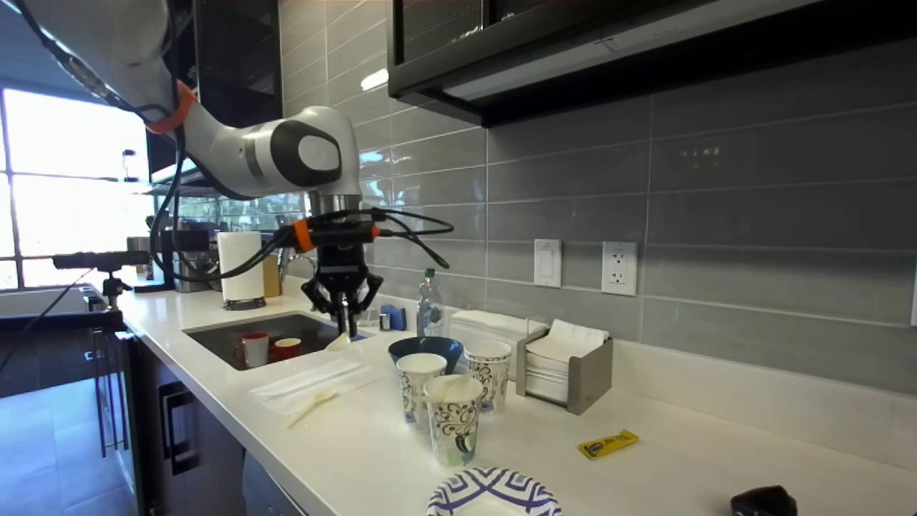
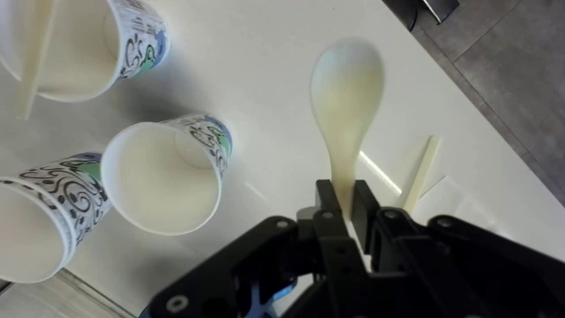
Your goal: Pick up the plastic spoon from the paper cup on the right and put it on the kitchen counter, pick up the plastic spoon from the paper cup on the left and put it on the paper cup on the right, pick up the plastic spoon on the kitchen counter and put it on the paper cup to the left
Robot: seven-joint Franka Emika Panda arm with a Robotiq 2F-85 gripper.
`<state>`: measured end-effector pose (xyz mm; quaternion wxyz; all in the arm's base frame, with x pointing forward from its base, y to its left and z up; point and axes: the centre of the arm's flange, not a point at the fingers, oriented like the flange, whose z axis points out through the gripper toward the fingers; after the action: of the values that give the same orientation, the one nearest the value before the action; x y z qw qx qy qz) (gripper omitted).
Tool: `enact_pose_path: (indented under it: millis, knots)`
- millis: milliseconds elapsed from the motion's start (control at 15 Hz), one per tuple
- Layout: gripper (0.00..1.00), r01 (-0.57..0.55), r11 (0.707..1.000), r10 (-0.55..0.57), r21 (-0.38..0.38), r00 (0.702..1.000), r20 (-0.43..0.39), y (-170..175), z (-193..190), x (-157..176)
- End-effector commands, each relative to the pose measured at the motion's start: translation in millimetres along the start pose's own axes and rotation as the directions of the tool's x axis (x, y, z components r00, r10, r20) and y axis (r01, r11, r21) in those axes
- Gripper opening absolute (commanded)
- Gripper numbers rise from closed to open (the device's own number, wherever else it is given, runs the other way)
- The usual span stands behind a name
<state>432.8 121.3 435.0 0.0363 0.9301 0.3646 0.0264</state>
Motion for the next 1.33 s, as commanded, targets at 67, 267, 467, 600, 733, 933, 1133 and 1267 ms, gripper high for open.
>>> enact_pose_path:
  millis: [67, 267, 467, 600, 733, 933, 1133, 1267]
  knots:
    - [0.03, -0.087, 0.996, 0.086, -0.030, 0.996, -0.022, 45, -11, 1]
    - [0.03, -0.152, 0.988, 0.152, -0.024, 0.988, -0.025, 69, -6, -2]
    - [0.03, -0.185, 0.983, 0.185, -0.011, 0.982, -0.033, 83, 2, 3]
    - [0.03, -0.199, 0.980, 0.199, -0.002, 0.979, -0.042, 88, 9, 9]
    - [0.03, -0.215, 0.977, 0.215, 0.007, 0.976, -0.038, 90, 16, 15]
    - [0.03, -0.271, 0.962, 0.271, 0.017, 0.962, -0.032, 96, 27, 19]
    - [0.03, -0.316, 0.949, 0.316, 0.023, 0.948, -0.020, 101, 35, 21]
    - [0.03, -0.346, 0.938, 0.346, 0.035, 0.938, -0.022, 105, 39, 22]
